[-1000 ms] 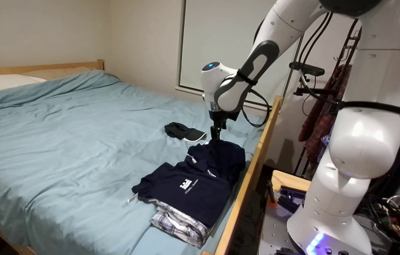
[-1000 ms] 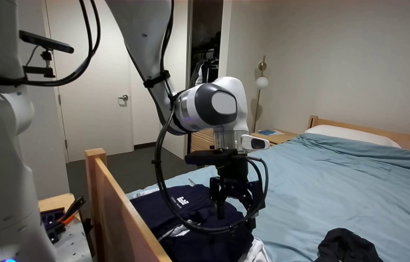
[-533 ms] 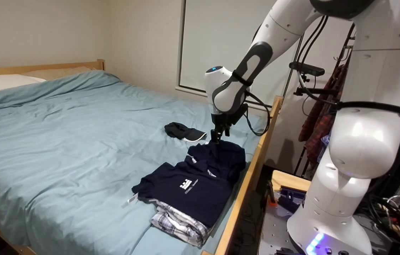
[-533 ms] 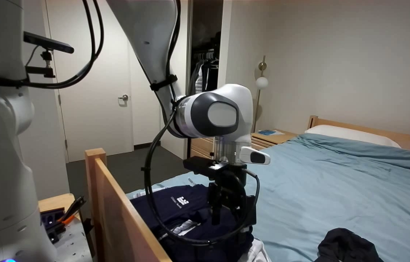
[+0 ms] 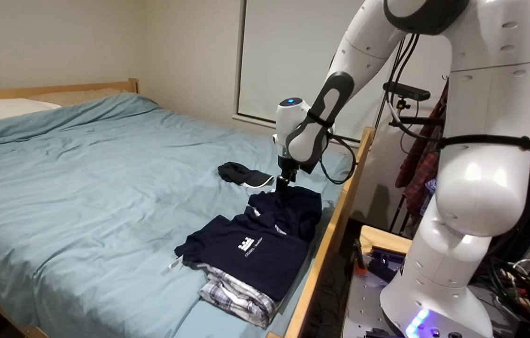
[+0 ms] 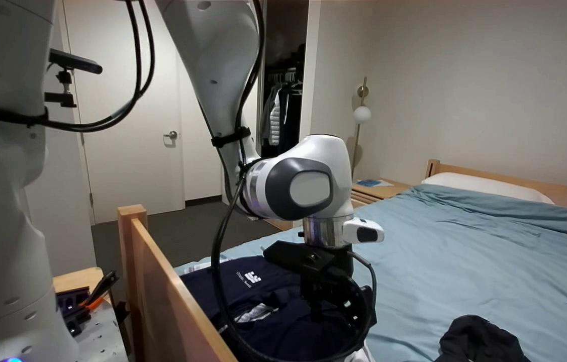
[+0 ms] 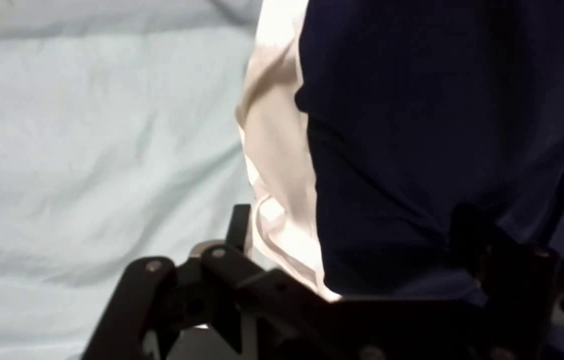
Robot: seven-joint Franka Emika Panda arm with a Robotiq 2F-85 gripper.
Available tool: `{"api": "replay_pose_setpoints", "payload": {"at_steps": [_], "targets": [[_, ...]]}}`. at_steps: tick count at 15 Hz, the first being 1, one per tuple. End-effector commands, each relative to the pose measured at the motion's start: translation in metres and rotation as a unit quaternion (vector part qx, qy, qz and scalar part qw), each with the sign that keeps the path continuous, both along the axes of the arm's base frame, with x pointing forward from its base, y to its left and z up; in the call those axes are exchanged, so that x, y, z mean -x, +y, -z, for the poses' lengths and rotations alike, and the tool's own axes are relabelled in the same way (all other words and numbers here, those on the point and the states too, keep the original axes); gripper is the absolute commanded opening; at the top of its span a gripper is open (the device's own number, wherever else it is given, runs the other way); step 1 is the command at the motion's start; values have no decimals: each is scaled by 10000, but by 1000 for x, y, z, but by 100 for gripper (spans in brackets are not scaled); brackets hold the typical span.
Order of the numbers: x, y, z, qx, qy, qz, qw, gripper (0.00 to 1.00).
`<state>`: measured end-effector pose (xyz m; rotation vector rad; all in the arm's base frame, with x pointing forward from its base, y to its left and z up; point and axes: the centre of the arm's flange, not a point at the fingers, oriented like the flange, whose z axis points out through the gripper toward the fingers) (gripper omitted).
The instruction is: Move the blue t-shirt to the left side of the bed
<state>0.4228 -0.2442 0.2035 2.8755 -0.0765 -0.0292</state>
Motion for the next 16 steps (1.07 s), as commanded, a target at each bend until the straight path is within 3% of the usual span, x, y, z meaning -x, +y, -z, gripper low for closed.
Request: {"api": "replay_pose_setpoints", "payload": {"at_steps": [1, 4, 6, 7, 9, 16], "targets": [[-13, -4, 27, -477, -270, -570, 9969, 100], [-12, 12, 26, -1001, -50, -557, 9934, 100], [-5, 18, 21, -1103, 211, -292, 9932, 100], [-1, 18, 18, -1161, 278, -219, 9926, 75], [4, 14, 9, -1142, 339, -47, 9929, 67], [0, 9, 4, -1062, 366, -196, 9935, 19]]}}
